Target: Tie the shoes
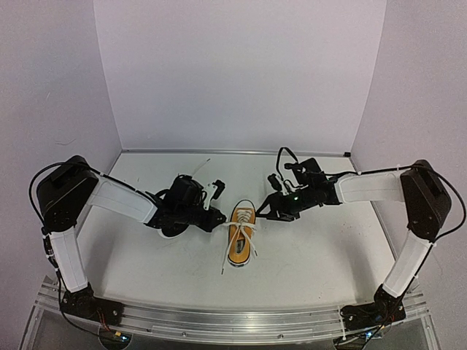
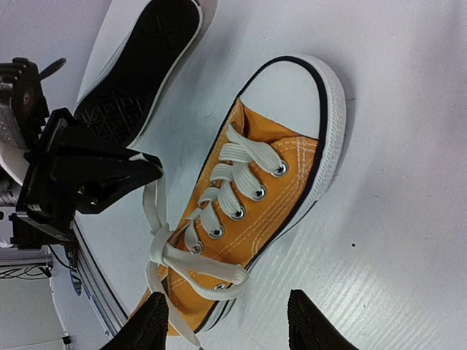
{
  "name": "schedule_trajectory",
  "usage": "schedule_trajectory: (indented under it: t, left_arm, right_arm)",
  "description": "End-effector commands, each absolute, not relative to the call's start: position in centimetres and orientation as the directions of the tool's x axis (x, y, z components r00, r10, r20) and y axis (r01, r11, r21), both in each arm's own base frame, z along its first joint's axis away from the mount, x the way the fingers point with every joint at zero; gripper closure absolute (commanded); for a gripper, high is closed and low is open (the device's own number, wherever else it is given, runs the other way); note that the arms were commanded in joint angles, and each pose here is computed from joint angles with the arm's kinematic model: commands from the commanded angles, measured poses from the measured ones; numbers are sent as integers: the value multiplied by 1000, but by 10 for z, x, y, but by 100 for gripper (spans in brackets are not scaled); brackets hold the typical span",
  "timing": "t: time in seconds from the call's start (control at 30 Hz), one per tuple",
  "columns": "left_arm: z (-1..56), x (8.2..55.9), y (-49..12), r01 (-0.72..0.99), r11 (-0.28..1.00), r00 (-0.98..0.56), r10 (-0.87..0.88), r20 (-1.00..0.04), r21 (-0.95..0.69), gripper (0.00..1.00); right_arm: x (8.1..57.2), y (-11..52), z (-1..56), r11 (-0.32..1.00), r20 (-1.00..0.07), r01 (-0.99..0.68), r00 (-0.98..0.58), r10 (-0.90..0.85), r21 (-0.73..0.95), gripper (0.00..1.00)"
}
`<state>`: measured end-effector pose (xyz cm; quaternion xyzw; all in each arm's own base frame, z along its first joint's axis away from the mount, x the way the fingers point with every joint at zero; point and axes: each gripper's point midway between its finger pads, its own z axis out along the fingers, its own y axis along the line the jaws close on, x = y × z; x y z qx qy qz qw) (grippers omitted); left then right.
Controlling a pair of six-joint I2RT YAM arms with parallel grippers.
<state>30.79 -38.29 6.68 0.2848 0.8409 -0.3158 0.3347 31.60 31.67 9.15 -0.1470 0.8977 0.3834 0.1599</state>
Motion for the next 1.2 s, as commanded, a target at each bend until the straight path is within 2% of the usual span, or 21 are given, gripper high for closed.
schedule_trajectory:
  t: [0.0, 0.1, 0.23, 0.37, 0.67, 0.87, 1.17]
  left_arm:
    - [89, 318, -391, 715, 617, -572, 246, -783, -328, 91]
    - [102, 316, -384, 720, 625, -544, 239, -805, -302, 75]
    - [139, 309, -370, 732, 650, -453, 239, -859, -205, 52]
    - [162, 299, -358, 734, 664, -409, 266, -873, -142, 42]
    - [161, 293, -350, 706, 681, -452, 224, -863, -193, 33]
    - [166, 292, -350, 704, 679, -455, 204, -867, -210, 33]
    - [167, 291, -343, 693, 691, -451, 197, -870, -203, 34]
  right_arm:
    - [319, 334, 90, 615, -387, -402, -907, -166, 678, 47]
    - [318, 335, 92, 605, -386, -400, -908, -161, 688, 47]
    - [314, 329, 101, 607, -403, -406, -903, -150, 683, 41]
    - [295, 319, 107, 601, -400, -405, -904, -150, 689, 41]
    - [238, 337, 105, 570, -401, -471, -880, -255, 673, 42]
    - [240, 344, 72, 614, -363, -459, -887, -284, 642, 48]
    - [241, 350, 59, 616, -349, -465, -885, -309, 636, 54]
